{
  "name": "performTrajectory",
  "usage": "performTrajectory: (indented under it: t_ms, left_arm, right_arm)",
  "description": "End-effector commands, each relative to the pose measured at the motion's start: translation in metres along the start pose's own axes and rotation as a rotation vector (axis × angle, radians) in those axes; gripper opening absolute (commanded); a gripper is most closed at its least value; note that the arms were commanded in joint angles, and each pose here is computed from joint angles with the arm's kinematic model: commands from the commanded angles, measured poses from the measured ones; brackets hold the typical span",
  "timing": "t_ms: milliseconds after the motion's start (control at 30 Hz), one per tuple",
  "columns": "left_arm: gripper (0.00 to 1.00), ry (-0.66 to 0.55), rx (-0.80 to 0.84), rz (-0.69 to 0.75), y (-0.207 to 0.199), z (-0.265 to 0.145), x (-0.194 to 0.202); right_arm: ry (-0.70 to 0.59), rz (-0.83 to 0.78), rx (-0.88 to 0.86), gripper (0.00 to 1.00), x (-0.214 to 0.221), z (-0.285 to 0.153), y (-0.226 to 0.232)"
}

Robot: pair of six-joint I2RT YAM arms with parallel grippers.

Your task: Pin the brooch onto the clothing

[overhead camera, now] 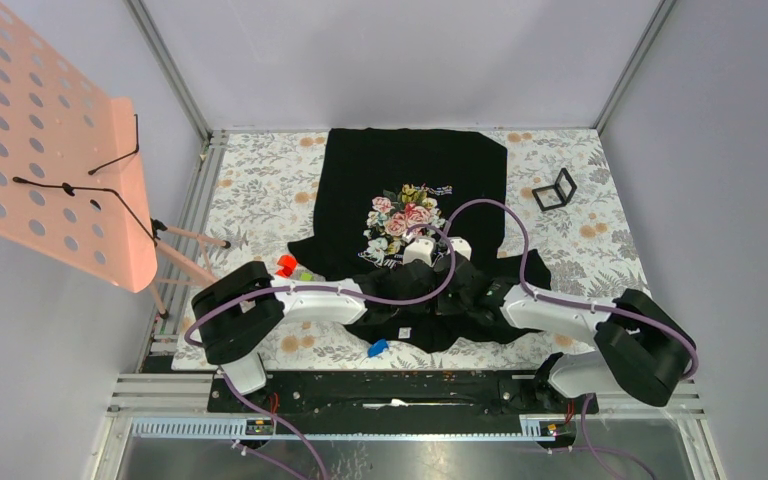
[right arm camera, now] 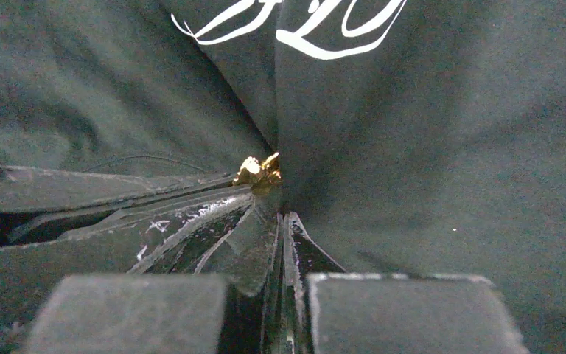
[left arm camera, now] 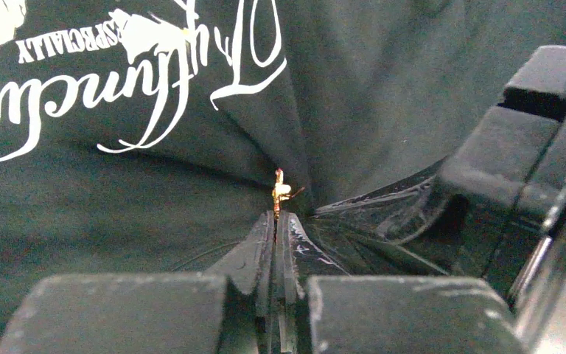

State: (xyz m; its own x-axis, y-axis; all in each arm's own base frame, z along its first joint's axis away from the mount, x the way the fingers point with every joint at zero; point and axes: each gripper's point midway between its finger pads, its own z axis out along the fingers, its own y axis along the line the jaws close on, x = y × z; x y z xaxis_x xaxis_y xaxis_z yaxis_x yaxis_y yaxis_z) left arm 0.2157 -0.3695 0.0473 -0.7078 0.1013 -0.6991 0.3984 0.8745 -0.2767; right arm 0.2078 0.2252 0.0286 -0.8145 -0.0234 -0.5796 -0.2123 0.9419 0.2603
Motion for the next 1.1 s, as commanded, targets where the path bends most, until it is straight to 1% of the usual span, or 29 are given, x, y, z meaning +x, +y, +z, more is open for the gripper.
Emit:
performTrajectory:
  t_ms: [0,133,267,400,567,700,833,1000,1067]
  left_arm:
    - [0.0,-0.051,0.044,-0.036,-0.012,-0.002,-0.012]
    - [0.0,-0.048,0.034,-0.033,-0.01,-0.002,-0.012]
    - [0.0,-0.058,0.025,-0.025,-0.006,-0.005,-0.013]
    - [0.0,-0.054,0.031,-0.019,-0.008,-0.005,-0.014]
    - [0.0,-0.048,0.033,-0.02,-0.007,-0.006,-0.011]
    - [0.0,-0.043,0.035,-0.016,-0.007,-0.005,-0.009]
    - [0.0,-0.044,0.035,-0.018,-0.008,-0.004,-0.01]
    - [0.0,-0.047,0.033,-0.023,-0.008,-0.004,-0.011]
    - [0.0,-0.048,0.035,-0.029,-0.008,-0.004,-0.011]
  right_arm:
    - [0.005,0.013,-0.063,0.0,-0.001,0.004,0.017]
    - [-0.038,0.032,-0.043,0.0,-0.01,0.001,0.014]
    - [-0.099,0.057,0.05,0.0,-0.016,-0.012,-0.009]
    - [-0.164,0.09,0.083,0.0,-0.027,-0.023,-0.018]
    - [-0.217,0.109,0.092,0.0,-0.038,-0.03,-0.02]
    - [-0.242,0.093,0.017,0.0,-0.046,-0.032,-0.006]
    - [-0.229,0.07,-0.032,0.0,-0.047,-0.032,0.005]
    - [-0.167,0.058,-0.036,0.0,-0.031,-0.024,0.004]
    - [-0.164,0.063,-0.059,0.0,-0.031,-0.02,0.009]
